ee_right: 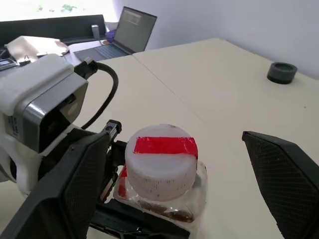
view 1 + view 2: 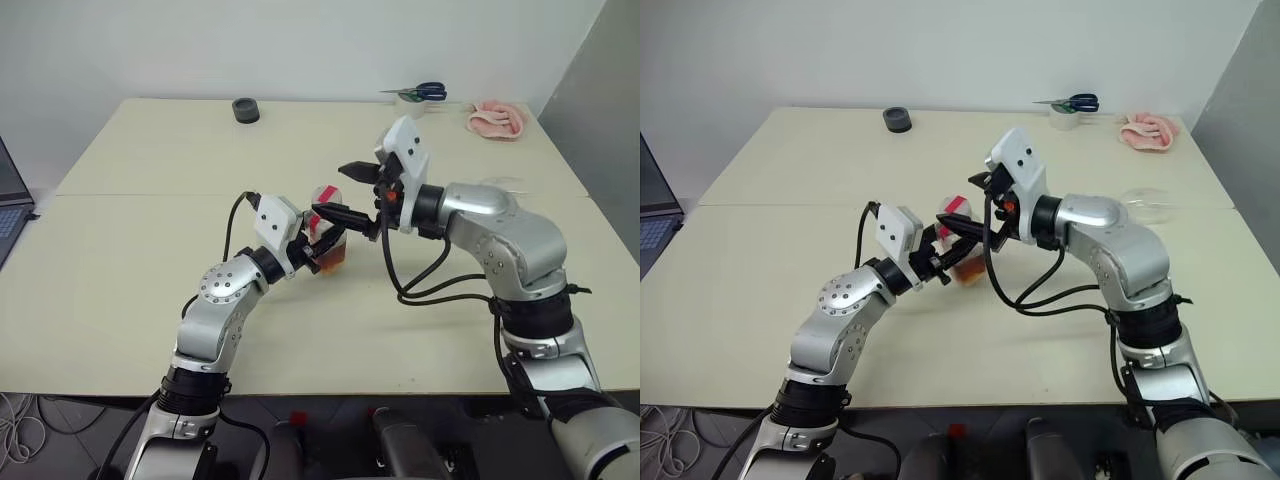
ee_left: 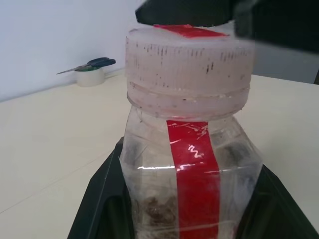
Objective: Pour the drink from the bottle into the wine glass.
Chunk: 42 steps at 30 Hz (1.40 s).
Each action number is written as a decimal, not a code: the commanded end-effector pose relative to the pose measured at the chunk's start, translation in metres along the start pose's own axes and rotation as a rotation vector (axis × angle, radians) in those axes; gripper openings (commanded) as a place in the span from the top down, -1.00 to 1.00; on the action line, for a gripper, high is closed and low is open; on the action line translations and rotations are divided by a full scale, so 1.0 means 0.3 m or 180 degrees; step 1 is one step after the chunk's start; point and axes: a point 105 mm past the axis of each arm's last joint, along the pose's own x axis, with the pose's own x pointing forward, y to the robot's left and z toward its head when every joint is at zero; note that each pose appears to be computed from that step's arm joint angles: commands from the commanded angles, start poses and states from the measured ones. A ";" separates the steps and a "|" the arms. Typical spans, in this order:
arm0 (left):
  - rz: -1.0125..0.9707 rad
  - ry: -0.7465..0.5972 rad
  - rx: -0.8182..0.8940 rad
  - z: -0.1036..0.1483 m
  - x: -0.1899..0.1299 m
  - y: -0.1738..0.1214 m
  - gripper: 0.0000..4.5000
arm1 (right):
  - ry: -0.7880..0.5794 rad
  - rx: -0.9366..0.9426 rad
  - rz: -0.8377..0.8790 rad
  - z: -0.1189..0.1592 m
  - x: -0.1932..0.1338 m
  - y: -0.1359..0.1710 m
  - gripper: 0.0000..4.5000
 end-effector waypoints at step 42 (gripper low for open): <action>-0.0199 -0.0147 0.0148 0.081 -0.028 -0.014 0.21 | 0.0090 -0.0303 0.1805 -0.031 -0.065 -0.050 0.20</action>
